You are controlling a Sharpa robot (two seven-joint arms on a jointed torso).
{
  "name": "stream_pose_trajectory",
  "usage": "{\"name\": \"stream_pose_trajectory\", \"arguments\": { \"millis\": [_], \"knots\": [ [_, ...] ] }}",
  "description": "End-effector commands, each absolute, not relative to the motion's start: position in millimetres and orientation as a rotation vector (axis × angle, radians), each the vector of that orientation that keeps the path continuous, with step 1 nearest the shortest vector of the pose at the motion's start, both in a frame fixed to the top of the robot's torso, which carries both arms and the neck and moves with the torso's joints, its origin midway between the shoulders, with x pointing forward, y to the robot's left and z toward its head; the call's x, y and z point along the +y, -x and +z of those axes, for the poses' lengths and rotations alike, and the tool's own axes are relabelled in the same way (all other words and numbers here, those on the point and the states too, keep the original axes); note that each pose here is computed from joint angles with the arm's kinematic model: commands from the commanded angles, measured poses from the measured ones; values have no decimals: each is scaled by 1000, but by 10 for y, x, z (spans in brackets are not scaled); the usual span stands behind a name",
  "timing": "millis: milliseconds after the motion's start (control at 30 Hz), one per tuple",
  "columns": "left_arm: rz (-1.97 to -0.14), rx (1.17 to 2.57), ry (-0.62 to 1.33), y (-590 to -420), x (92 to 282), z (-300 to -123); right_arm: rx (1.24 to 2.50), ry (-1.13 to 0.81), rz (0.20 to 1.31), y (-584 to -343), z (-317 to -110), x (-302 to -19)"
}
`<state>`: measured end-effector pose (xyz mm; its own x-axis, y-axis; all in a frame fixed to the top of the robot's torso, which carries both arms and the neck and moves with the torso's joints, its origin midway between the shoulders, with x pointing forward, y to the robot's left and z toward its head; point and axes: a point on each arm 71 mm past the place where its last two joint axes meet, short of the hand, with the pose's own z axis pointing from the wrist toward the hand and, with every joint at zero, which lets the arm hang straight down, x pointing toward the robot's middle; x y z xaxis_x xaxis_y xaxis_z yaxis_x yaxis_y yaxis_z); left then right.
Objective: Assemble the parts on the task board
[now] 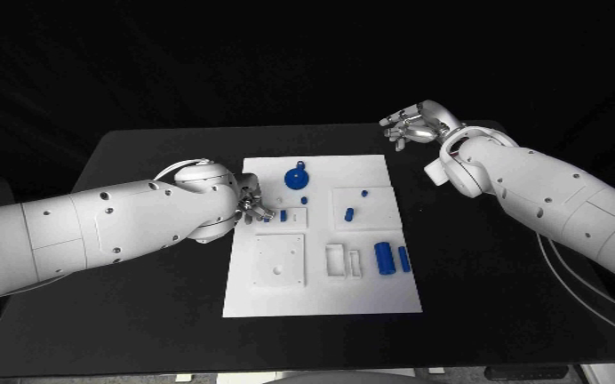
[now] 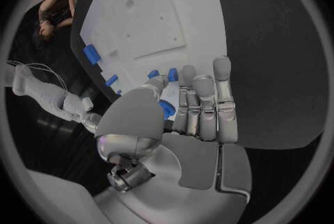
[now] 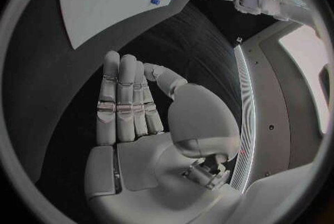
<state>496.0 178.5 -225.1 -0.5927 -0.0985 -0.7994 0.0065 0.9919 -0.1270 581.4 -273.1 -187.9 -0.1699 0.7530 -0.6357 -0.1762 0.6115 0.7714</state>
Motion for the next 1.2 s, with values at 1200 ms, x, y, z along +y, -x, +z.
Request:
{"name": "stream_pose_trajectory", "arguments": {
  "millis": [1200],
  "knots": [
    [-243, 2181, 208, -4988, 1920, -2110, 1532, -509, 893, -5805, -1904, -2737]
  ]
}}
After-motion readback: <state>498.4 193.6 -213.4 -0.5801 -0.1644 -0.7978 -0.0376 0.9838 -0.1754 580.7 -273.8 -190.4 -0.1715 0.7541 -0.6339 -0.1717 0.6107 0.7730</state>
